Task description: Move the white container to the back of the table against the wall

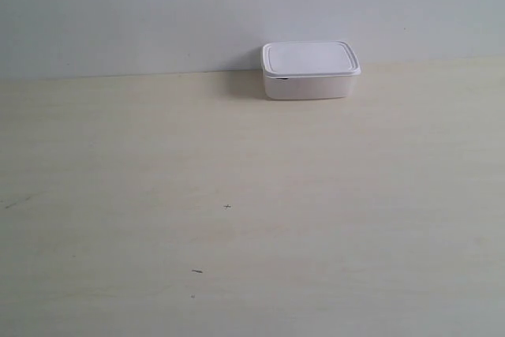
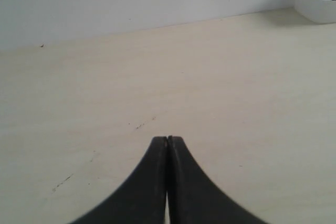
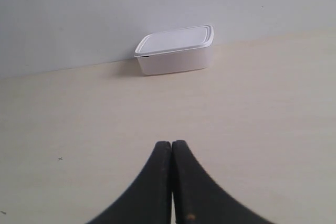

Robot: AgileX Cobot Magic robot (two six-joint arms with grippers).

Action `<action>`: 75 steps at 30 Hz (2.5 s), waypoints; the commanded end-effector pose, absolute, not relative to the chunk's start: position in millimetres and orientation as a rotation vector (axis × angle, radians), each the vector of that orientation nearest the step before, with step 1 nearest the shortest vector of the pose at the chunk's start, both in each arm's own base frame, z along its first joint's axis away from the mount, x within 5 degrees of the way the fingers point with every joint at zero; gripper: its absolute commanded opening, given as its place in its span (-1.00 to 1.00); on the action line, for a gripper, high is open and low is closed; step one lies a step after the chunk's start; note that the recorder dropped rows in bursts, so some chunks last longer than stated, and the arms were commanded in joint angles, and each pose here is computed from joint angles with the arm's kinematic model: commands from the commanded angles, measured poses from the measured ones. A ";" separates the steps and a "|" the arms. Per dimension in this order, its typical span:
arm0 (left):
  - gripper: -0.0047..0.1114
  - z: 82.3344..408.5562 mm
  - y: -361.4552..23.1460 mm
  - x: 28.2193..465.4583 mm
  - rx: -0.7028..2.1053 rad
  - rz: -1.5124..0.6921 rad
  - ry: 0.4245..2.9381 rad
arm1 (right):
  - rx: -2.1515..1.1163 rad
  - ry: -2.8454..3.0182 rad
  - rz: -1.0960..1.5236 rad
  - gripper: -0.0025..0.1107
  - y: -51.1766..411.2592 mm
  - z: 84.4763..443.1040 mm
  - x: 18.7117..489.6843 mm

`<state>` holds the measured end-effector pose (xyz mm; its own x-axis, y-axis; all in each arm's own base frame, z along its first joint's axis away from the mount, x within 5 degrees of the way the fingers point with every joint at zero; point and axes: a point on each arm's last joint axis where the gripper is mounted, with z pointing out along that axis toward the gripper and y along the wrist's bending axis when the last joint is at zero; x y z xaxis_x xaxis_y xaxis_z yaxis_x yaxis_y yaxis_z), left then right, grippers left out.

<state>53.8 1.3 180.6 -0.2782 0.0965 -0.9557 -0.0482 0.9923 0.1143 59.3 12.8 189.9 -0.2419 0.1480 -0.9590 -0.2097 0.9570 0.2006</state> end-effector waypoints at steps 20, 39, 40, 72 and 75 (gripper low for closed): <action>-0.92 181.4 1.6 53.5 0.031 0.145 1.839 | 0.149 1.762 0.166 -0.96 -1.0 189.7 60.3; -0.92 181.6 1.6 53.5 0.030 0.146 1.837 | 0.149 1.762 0.166 -0.96 -1.0 189.7 60.3; -0.92 181.6 1.6 53.5 0.030 0.146 1.837 | 0.149 1.762 0.166 -0.96 -1.0 189.7 60.3; -0.92 181.6 1.6 53.5 0.030 0.146 1.837 | 0.149 1.762 0.166 -0.96 -1.0 189.7 60.3; -0.92 181.6 1.6 53.5 0.030 0.146 1.837 | 0.149 1.762 0.166 -0.96 -1.0 189.7 60.3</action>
<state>53.8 1.3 180.6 -0.2782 0.0965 -0.9557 -0.0482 0.9923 0.1143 60.6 -0.6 189.7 -0.2047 0.1976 -0.9587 0.0074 0.9797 0.2004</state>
